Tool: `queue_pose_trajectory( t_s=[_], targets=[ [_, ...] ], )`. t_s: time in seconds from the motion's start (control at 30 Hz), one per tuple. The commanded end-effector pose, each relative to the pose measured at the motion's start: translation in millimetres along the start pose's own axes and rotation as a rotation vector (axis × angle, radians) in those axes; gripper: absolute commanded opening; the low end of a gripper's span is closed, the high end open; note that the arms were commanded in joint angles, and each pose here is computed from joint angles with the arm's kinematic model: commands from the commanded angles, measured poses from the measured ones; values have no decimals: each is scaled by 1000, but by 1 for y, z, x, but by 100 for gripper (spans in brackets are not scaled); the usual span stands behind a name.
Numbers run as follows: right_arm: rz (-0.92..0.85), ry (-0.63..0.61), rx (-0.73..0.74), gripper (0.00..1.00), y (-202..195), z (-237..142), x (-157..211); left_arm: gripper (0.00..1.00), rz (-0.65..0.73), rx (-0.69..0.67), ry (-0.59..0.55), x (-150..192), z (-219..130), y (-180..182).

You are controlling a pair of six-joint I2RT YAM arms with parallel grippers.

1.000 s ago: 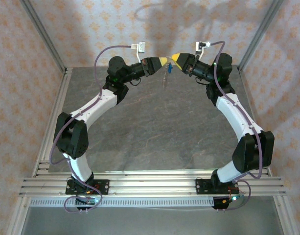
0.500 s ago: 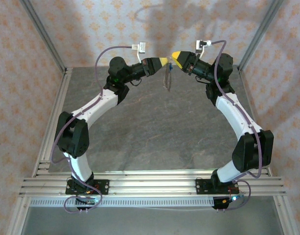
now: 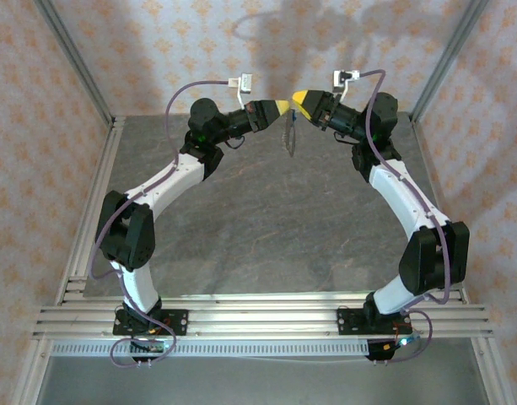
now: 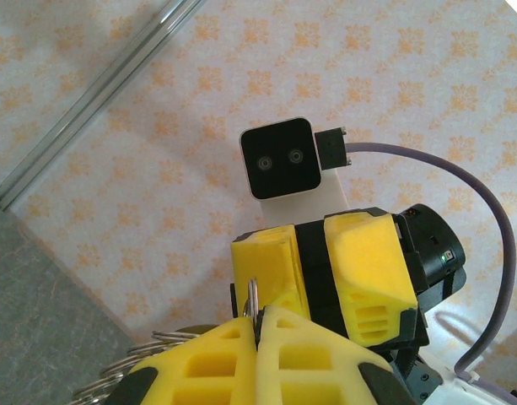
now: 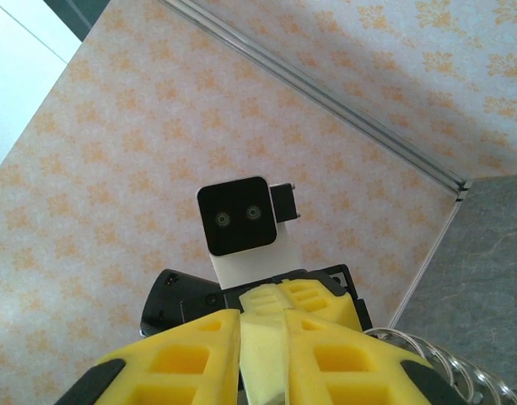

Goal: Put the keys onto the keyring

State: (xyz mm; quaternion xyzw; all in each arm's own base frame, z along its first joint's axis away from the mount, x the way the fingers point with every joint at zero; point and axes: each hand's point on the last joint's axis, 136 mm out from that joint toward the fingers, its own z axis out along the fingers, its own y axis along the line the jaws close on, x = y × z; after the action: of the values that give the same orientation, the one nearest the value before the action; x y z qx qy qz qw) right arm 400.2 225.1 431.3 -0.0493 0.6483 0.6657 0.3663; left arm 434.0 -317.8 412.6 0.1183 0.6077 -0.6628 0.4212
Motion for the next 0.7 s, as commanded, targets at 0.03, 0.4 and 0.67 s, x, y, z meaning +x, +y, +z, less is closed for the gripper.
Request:
queue_pose_trajectory(
  t_s=[0.03,0.4,0.67],
  targets=[
    [-38,16,16,25,-4,-3,6,0,71,71,-46,-19,0,-29],
    [-44,-117,56,30,-10,-30,-29,0,71,73,-45,-19,0,-31],
    [-37,-88,4,33,-5,-14,-22,0,69,75,-43,-18,2,-32]
  ],
)
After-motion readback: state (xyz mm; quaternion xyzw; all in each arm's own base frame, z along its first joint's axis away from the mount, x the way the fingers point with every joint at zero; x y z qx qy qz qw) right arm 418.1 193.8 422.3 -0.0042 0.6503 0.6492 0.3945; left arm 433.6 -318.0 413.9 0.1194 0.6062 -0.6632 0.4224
